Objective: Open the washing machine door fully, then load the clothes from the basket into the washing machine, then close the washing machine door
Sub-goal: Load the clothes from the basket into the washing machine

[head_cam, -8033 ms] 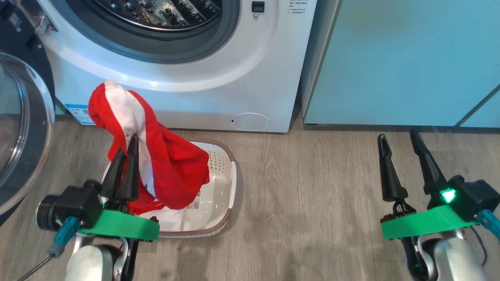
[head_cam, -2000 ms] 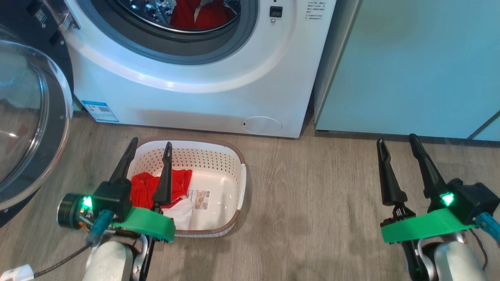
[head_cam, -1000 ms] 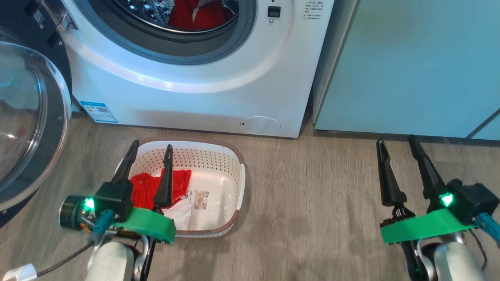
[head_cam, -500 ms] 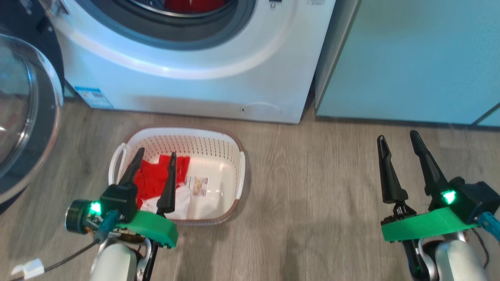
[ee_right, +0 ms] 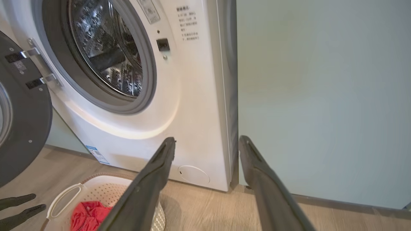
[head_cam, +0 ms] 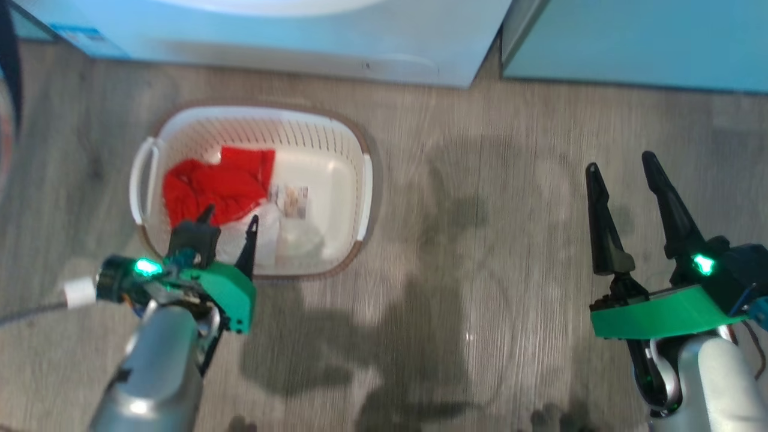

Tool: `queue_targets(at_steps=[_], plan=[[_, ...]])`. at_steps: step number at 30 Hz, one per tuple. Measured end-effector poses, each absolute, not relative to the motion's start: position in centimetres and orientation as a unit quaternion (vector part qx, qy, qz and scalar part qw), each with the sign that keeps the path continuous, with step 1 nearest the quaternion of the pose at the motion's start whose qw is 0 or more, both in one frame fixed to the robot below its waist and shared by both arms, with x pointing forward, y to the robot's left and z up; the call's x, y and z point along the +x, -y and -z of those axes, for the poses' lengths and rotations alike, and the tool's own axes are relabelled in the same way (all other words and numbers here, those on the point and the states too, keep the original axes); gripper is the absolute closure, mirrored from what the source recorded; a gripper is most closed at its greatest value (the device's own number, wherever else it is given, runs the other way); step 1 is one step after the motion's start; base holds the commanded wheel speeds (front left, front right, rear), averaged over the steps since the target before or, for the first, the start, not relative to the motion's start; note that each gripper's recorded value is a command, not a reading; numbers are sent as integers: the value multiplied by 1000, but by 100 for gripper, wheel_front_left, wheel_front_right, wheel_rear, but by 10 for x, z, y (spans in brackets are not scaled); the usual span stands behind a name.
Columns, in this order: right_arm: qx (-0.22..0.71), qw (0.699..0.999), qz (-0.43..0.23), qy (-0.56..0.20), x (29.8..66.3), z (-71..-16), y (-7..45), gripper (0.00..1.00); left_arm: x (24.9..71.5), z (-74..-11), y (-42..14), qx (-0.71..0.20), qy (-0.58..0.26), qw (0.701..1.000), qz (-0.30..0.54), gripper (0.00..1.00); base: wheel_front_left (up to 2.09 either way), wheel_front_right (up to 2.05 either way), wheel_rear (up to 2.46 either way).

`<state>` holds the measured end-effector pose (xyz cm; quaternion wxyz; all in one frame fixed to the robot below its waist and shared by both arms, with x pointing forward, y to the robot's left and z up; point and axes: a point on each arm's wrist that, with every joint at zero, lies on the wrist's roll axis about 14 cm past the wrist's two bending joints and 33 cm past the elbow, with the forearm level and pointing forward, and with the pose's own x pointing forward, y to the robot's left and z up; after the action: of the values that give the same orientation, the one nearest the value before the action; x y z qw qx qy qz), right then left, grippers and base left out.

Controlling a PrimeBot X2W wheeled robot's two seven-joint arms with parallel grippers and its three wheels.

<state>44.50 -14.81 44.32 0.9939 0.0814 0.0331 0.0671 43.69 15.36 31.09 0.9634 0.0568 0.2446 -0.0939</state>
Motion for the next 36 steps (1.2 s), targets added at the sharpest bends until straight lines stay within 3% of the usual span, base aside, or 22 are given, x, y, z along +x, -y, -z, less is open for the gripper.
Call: queue_targets(at_steps=[10, 19, 24, 36], plan=[[81, 991, -43, -93, 456, -383, 162, 0, 452, -211, -164, 165, -394, 886, 182, 0, 0, 0, 0], [87, 987, -16, -133, 454, -340, 177, 0, 472, -155, -170, 217, -449, 835, 231, 0, 0, 0, 0], [91, 983, -2, -160, 446, -319, 184, 0, 460, -120, -182, 249, -497, 794, 246, 0, 0, 0, 0], [88, 976, 27, -199, 435, -288, 203, 0, 469, -69, -184, 325, -519, 732, 299, 0, 0, 0, 0]])
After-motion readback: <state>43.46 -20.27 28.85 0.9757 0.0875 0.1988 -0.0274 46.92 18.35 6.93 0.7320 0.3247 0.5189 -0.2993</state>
